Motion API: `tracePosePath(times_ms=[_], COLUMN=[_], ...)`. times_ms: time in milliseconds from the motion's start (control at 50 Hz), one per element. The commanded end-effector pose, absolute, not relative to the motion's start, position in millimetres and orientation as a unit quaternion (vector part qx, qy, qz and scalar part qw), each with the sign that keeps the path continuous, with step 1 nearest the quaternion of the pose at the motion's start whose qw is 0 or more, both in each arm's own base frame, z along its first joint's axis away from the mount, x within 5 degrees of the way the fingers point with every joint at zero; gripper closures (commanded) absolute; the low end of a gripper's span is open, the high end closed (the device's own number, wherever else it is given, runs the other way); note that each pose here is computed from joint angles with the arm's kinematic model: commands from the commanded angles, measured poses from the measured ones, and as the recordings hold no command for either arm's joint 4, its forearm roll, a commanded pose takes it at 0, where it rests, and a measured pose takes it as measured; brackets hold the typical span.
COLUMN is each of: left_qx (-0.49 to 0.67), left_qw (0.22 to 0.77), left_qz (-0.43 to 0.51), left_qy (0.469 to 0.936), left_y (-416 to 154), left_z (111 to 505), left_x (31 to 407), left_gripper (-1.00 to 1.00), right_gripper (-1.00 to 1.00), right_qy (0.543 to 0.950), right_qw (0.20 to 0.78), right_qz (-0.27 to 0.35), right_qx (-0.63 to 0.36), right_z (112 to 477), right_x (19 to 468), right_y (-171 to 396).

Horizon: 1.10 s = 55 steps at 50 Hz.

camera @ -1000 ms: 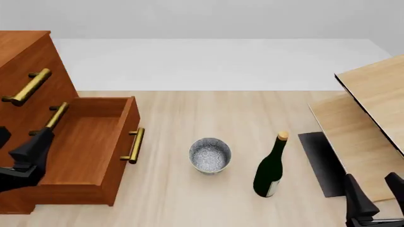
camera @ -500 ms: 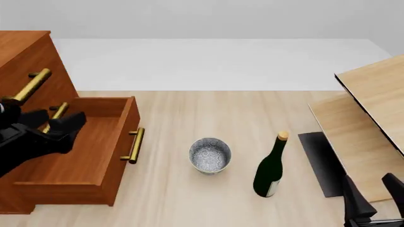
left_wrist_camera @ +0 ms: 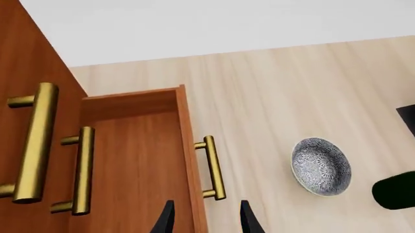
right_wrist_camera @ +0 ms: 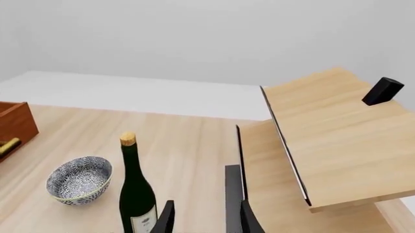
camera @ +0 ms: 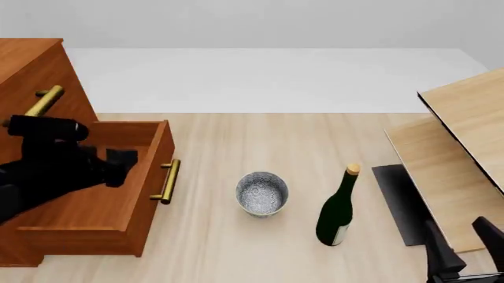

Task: Put the wine bottle in the bottom drawer of the cabinet.

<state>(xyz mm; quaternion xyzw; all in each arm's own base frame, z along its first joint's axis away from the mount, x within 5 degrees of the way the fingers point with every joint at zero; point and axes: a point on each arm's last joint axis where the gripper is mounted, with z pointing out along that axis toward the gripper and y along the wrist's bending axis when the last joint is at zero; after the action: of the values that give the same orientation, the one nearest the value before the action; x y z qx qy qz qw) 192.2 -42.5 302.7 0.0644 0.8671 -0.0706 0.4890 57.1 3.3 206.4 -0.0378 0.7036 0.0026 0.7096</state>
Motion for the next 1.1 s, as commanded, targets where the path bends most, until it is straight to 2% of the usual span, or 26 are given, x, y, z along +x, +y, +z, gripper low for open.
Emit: tracePosePath(times_ms=[20,1100], left_qx=[0.071,0.063], left_qw=[0.456,0.403], left_qz=[-0.065,-0.071], left_qy=[0.885,0.910], left_y=[-45.8,-52.1], left_z=[282.0,206.0], left_x=[202.5,211.1], left_gripper=[-1.00,-1.00], right_gripper=[-1.00,-1.00], right_qy=[0.707,0.719], right_qw=[0.706,0.693], right_qz=[0.003,-0.004], right_qx=[-0.042,-0.052], right_z=[205.4,203.1], right_x=[57.5,60.0], right_y=[3.7,4.0])
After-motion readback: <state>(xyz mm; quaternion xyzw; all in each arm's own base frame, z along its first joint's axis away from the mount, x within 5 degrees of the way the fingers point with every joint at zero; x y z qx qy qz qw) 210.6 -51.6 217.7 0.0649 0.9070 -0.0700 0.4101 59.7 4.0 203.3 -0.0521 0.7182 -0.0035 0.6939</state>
